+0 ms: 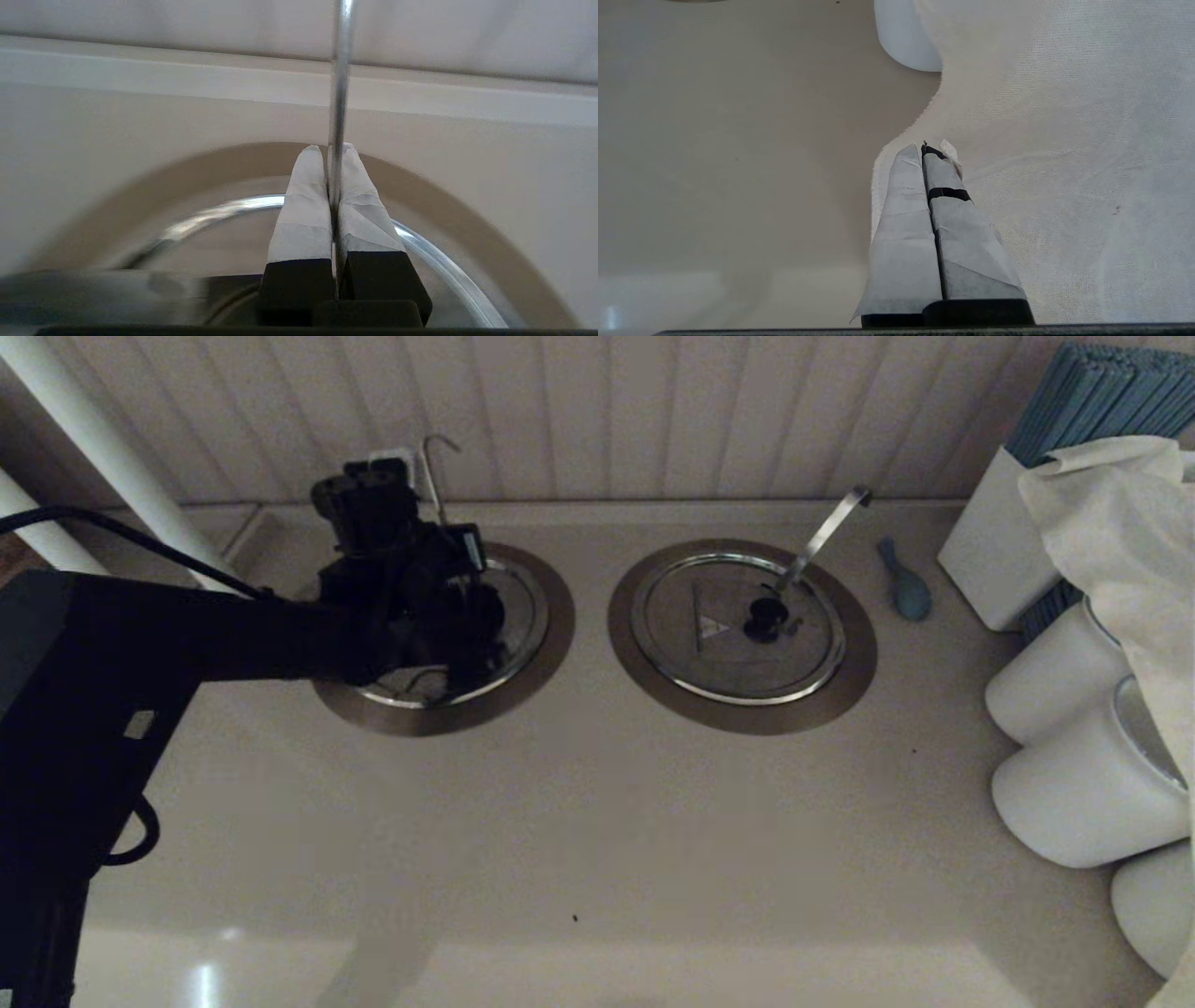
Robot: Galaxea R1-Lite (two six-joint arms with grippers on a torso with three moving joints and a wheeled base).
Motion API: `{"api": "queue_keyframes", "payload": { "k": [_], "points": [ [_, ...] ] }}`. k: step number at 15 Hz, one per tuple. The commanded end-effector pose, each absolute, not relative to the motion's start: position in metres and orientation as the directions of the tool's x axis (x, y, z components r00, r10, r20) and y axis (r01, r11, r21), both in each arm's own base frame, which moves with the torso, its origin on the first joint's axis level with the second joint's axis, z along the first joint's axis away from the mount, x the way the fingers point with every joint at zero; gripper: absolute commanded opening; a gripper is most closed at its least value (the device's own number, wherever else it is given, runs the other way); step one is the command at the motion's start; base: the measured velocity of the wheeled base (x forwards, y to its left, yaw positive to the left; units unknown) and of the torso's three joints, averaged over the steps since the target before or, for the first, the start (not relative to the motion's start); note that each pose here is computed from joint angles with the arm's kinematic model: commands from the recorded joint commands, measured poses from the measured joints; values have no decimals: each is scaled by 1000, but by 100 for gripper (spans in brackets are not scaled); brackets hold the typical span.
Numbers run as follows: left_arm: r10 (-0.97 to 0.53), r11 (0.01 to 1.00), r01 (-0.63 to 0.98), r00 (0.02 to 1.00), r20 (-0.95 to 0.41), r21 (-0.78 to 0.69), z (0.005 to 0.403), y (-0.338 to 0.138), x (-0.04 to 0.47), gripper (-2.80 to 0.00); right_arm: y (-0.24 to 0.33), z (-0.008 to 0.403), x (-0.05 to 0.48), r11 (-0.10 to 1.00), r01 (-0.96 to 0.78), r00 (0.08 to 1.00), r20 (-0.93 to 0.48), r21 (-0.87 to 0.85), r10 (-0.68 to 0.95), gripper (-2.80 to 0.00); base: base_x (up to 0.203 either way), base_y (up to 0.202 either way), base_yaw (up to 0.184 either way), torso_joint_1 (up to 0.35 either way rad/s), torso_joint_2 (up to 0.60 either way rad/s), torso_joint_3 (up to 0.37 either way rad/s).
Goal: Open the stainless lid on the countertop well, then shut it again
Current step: Stir with a spoon
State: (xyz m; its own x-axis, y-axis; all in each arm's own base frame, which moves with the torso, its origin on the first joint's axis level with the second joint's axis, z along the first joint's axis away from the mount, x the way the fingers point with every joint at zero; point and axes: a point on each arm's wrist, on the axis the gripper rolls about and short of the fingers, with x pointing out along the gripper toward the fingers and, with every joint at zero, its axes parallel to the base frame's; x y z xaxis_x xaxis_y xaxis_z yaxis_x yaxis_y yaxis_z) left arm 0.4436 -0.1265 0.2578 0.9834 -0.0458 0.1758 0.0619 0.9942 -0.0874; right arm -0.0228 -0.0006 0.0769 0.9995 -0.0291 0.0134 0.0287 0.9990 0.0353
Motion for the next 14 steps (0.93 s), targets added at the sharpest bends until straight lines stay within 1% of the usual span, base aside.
{"api": "queue_keyframes", "payload": {
  "k": [1, 4, 11, 12, 14],
  "points": [
    [-34, 993, 58, 975, 219, -101, 282, -116, 426, -280, -1, 77, -23, 999, 30, 999, 12, 34, -31, -280, 0, 0, 0, 0, 0, 0],
    [-24, 993, 49, 971, 236, -103, 300, -103, 405, -280, -1, 77, -23, 999, 30, 999, 13, 36, -30, -280, 0, 0, 0, 0, 0, 0],
    [-28, 992, 57, 968, 248, -110, 310, -101, 390, -280, -1, 77, -23, 999, 29, 999, 13, 36, -30, -280, 0, 0, 0, 0, 0, 0],
    [-35, 991, 66, 969, 244, -119, 311, -101, 385, -280, -1, 77, -23, 999, 30, 999, 13, 35, -30, -280, 0, 0, 0, 0, 0, 0],
    [-108, 980, 141, 969, 220, -139, 310, -101, 370, -280, -1, 77, -23, 999, 29, 1000, 11, 34, -29, -280, 0, 0, 0, 0, 0, 0]
  ]
}}
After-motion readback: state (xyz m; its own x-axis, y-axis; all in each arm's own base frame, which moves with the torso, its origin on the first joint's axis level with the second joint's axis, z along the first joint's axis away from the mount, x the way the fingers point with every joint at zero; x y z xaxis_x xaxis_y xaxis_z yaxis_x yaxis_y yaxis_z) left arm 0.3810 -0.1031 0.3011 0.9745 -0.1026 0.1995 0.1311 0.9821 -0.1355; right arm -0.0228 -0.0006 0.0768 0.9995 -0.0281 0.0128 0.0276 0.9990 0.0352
